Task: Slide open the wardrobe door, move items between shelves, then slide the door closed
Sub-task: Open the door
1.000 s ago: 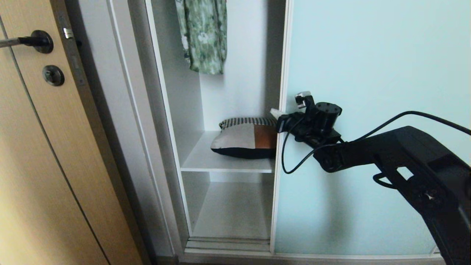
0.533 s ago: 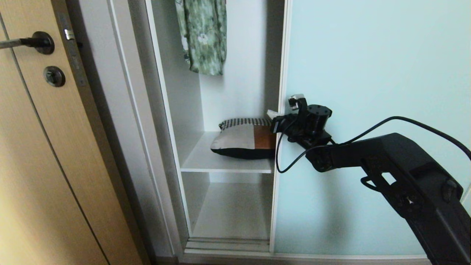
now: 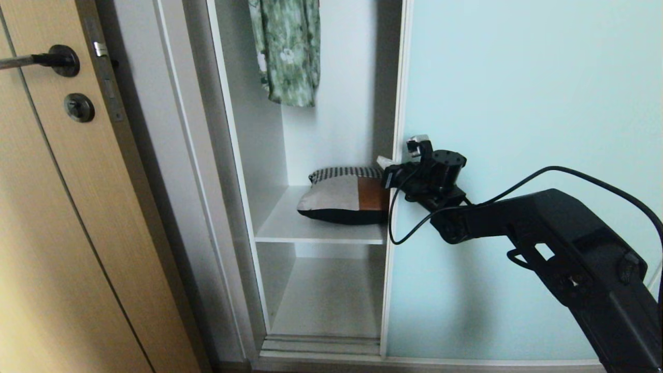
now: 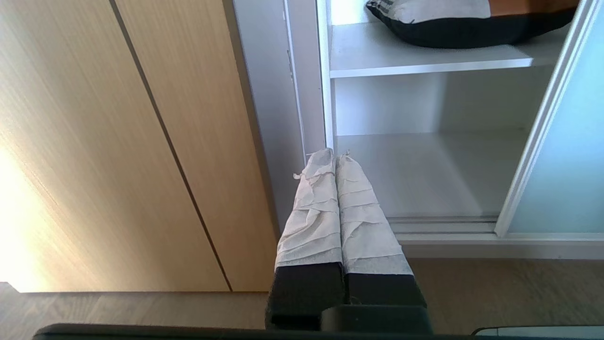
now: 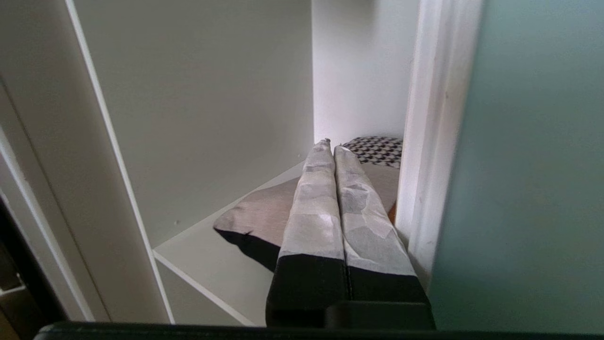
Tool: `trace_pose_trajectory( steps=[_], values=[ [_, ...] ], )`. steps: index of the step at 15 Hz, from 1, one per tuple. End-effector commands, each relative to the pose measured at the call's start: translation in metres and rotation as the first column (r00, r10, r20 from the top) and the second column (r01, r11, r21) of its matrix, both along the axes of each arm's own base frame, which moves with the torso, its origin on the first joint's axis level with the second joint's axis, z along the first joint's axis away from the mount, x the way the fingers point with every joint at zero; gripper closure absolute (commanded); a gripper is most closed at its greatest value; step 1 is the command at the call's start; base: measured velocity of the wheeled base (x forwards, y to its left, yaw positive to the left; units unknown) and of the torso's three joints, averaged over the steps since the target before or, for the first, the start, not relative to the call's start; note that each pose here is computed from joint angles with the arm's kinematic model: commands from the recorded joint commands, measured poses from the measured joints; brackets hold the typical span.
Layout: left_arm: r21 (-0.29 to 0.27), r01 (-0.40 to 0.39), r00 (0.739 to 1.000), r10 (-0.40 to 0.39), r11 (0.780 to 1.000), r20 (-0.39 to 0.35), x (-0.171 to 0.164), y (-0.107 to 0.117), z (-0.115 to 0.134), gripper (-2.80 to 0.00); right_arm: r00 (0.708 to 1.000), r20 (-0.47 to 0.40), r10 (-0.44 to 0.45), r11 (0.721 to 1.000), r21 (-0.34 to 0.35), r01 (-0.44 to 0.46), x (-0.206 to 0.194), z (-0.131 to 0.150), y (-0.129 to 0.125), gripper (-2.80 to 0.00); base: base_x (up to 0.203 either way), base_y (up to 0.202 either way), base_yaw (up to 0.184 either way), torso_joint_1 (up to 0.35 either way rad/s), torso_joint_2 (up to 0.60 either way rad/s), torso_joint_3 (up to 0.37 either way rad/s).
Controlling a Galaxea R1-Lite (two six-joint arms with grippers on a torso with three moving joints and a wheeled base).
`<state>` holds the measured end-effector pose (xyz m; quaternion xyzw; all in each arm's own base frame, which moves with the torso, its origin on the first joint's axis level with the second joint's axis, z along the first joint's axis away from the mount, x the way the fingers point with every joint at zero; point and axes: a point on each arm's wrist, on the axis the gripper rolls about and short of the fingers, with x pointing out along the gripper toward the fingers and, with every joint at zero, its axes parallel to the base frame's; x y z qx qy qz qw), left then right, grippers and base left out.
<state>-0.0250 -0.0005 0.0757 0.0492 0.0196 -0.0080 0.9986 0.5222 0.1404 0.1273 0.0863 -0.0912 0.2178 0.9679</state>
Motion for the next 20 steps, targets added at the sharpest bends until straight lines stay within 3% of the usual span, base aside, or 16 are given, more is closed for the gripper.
trace_pose_trajectory(
  steps=[1,10,14,17,20],
  values=[
    [0.001,0.000,1.000,0.000,1.000,-0.001,0.000,0.000,0.000,0.00,0.999,0.031,-0.035,0.999,0.011,0.034,0.001,0.009,-0.015,0.00,0.000,0.000,0.000,0.000,0.00,0.000],
    [0.001,0.000,1.000,0.000,1.000,-0.001,0.000,0.000,0.000,0.00,0.996,0.035,-0.083,0.996,0.019,0.082,-0.026,0.020,-0.036,0.00,0.000,0.000,0.000,0.000,0.00,0.000],
    [0.001,0.000,1.000,0.000,1.000,-0.001,0.000,0.000,0.000,0.00,0.994,0.068,-0.083,0.996,0.031,0.081,-0.043,0.038,-0.043,0.00,0.000,0.000,0.000,0.000,0.00,0.000],
    [0.001,0.000,1.000,0.000,1.000,-0.001,0.000,0.000,0.000,0.00,0.991,0.123,-0.059,0.994,0.103,0.047,-0.065,0.074,-0.043,0.00,0.000,0.000,0.000,0.000,0.00,0.000],
    [0.001,0.000,1.000,0.000,1.000,-0.001,0.000,0.000,0.000,0.00,0.984,0.167,-0.058,0.991,0.125,0.038,-0.102,0.109,-0.054,0.00,0.000,0.000,0.000,0.000,0.00,0.000]
  ],
)
